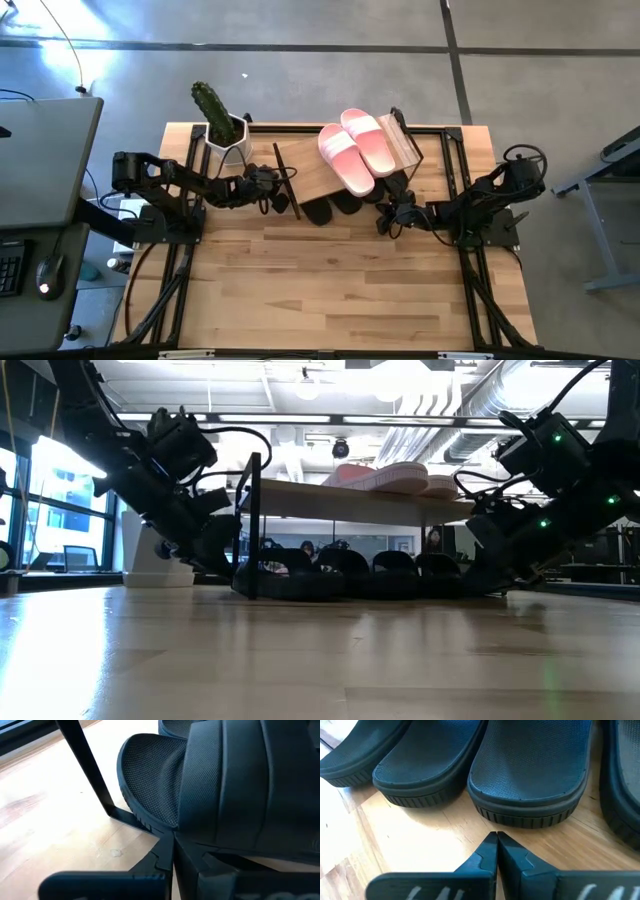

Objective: Pick and place slides into the shelf
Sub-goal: Adjust the black slides under the shelf, then adjust the pink slide on the shelf

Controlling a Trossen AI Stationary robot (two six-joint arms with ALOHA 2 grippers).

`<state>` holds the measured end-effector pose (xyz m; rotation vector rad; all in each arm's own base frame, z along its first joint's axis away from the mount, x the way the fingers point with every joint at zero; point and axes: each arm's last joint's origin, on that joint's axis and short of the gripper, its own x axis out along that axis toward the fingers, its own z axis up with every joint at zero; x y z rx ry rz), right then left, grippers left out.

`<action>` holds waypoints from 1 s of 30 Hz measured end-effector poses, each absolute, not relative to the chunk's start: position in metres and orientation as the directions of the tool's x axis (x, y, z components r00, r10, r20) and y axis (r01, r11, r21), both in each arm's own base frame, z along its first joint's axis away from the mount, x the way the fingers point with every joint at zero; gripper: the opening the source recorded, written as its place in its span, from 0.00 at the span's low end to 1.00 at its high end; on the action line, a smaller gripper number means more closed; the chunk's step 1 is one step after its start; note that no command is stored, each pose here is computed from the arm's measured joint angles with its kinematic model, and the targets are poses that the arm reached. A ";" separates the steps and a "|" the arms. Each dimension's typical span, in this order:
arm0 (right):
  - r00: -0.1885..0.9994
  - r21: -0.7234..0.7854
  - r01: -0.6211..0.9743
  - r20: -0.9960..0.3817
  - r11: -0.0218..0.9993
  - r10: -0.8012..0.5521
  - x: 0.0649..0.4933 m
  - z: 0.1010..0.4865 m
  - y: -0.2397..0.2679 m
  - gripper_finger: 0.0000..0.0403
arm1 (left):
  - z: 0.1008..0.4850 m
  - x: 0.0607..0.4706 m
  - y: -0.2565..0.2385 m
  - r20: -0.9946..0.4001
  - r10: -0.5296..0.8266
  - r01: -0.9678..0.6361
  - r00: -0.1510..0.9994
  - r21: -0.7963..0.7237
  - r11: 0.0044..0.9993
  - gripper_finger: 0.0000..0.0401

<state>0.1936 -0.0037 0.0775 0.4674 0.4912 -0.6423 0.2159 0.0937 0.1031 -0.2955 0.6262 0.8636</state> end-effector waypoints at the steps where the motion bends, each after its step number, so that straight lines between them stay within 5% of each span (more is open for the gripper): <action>1: 0.696 0.256 0.660 -0.563 0.707 -0.446 0.194 0.078 -0.004 0.00 | 0.103 0.216 0.094 -0.622 0.611 -0.779 0.490 0.002 0.627 0.00; 22: 0.727 0.285 0.607 -0.576 0.742 -0.374 0.191 0.076 0.016 0.00 | 0.119 0.205 0.085 -0.691 0.491 -0.734 0.530 -0.084 0.674 0.00; 30: 0.839 0.390 0.388 -0.525 0.835 -0.145 0.189 0.097 0.043 0.00 | 0.142 0.197 0.070 -0.672 0.452 -0.695 0.587 -0.132 0.707 0.00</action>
